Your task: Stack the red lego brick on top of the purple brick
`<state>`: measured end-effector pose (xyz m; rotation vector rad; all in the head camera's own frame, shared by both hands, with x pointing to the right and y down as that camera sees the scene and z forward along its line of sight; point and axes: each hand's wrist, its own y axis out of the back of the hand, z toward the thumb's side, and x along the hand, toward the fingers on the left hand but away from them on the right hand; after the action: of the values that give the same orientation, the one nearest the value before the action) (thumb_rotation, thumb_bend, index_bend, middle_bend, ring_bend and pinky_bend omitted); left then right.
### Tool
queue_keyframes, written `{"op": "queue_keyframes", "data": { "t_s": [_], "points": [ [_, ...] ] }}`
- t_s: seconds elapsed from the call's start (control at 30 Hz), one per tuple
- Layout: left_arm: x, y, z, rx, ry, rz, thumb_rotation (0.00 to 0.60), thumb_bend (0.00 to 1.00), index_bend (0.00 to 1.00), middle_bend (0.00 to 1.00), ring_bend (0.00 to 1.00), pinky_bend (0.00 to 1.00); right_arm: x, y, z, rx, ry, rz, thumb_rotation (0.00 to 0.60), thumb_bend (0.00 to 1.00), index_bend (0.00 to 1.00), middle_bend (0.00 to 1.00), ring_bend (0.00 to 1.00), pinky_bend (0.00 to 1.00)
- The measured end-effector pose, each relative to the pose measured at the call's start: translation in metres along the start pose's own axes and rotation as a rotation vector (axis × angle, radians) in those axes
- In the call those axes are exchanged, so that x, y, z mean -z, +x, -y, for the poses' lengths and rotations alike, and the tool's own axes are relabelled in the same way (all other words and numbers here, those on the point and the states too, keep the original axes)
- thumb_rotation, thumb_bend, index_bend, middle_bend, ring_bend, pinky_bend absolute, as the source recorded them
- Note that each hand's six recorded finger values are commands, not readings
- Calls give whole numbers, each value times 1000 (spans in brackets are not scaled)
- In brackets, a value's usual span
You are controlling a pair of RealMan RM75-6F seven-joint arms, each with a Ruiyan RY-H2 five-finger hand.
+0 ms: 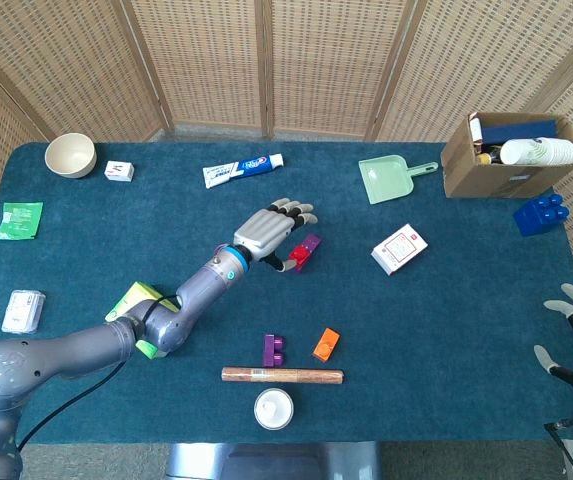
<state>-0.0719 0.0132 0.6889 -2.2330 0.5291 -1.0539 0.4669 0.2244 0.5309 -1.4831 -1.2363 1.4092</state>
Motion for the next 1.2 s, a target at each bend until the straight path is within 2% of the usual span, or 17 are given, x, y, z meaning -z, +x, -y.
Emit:
{"op": "queue_keyframes", "data": {
  "t_s": [0.17,0.27,0.37,0.43,0.5,0.8,1.2],
  "points": [
    [6,-12,7,-2,28,15,283,335,159,26,0,0,-3,-1,3,-5,-5,-7,600,212,299,179,54,228],
    [8,-16,12,3,16,23,167,316,145,9,0,0,-3,-1,4,-5,-5,-8,600,212,299,180,54,228],
    [8,-19,17,8,8,33,65,284,130,0,0,0,-4,-1,3,-4,-5,-7,600,213,300,180,54,228],
    [9,-21,20,10,8,41,18,263,121,0,0,0,-4,-1,3,-1,-4,-9,600,211,300,180,55,228],
    [9,-23,25,13,14,49,2,248,115,0,0,0,-5,-1,2,2,-5,-10,600,212,300,180,54,228],
    [14,-24,45,19,52,66,0,232,111,0,0,0,-3,1,-1,6,-8,-5,600,211,299,180,55,228],
    [16,-22,54,-18,103,80,0,228,109,0,0,0,-1,3,-2,8,-11,0,600,212,300,183,55,229]
  ]
}}
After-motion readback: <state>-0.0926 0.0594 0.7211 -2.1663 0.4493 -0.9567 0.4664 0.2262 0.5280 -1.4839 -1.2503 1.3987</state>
